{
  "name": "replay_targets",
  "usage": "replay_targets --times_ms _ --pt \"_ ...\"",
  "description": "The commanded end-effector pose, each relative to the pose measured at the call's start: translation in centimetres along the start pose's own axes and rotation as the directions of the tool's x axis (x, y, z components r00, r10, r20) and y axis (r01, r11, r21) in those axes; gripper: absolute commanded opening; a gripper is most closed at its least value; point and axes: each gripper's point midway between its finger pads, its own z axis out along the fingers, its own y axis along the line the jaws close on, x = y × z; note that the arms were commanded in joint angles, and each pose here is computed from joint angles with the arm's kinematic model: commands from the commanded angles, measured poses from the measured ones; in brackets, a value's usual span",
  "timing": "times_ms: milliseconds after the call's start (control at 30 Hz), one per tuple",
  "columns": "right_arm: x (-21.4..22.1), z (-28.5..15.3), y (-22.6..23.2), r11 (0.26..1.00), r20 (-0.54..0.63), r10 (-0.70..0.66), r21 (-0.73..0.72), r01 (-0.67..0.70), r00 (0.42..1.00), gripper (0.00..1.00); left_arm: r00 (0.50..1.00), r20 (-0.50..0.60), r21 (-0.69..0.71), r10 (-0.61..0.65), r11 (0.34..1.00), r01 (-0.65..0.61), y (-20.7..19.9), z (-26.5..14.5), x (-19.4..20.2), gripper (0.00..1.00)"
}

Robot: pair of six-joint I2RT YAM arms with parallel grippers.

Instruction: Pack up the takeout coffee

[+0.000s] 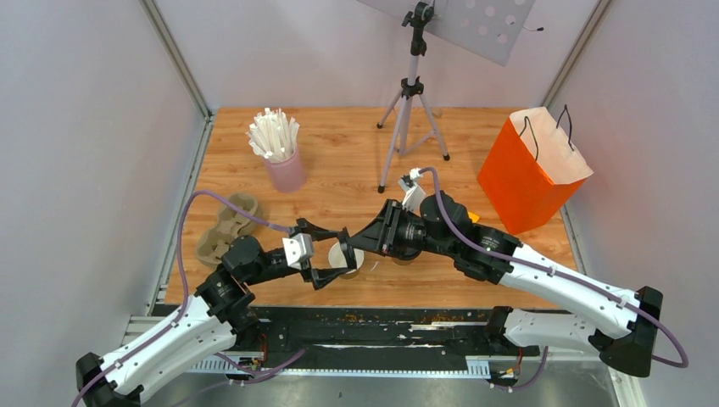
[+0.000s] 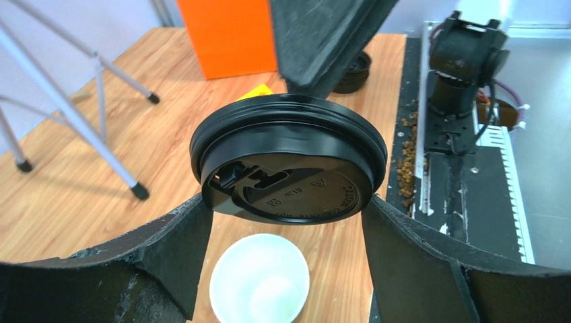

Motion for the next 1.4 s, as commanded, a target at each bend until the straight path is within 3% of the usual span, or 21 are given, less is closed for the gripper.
replay_targets --times_ms 0,200,300,367,500,667,833,967,1367 --pt "-1.3 -1.2 0.1 1.000 0.076 -0.004 0.022 0.002 0.997 0.34 0.999 -0.021 -0.130 -0.044 0.991 0.041 2.0 -0.9 -1.4 0.82" --pt "-4.1 -3.5 -1.8 0.988 0.220 -0.064 0.151 0.031 0.973 0.73 0.959 -0.175 -0.287 -0.224 0.943 0.168 3.2 -3.0 -0.1 0.78" --pt "-5.0 -5.0 -3.0 0.973 0.266 -0.109 0.227 0.047 0.958 0.92 0.894 -0.287 -0.380 -0.344 0.898 0.223 3.6 -4.3 0.7 0.77" --pt "-5.4 -6.1 -3.8 0.958 0.282 -0.148 0.279 0.067 0.948 0.97 0.835 -0.357 -0.440 -0.419 0.864 0.245 3.7 -5.2 1.0 0.74" --pt "-6.3 -8.3 -5.3 0.929 0.323 -0.197 0.363 0.071 0.926 1.00 0.789 -0.395 -0.451 -0.470 0.848 0.279 3.7 -4.8 -0.8 0.74" --pt "-6.9 -10.3 -5.8 0.924 0.371 -0.212 0.378 0.062 0.904 1.00 0.677 -0.485 -0.532 -0.554 0.801 0.274 4.7 -4.7 -1.6 0.73" --pt "-7.1 -11.7 -6.2 0.914 0.385 -0.235 0.399 0.069 0.892 1.00 0.509 -0.570 -0.589 -0.645 0.753 0.293 4.3 -4.2 0.6 0.72" --pt "-7.4 -12.8 -6.4 0.912 0.406 -0.246 0.404 0.069 0.880 1.00 0.405 -0.629 -0.615 -0.664 0.743 0.263 4.1 -4.3 3.6 0.72" --pt "-8.6 -15.0 -6.1 0.892 0.443 -0.319 0.438 0.109 0.838 1.00 0.235 -0.684 -0.643 -0.690 0.723 0.252 4.1 -2.3 6.6 0.72"
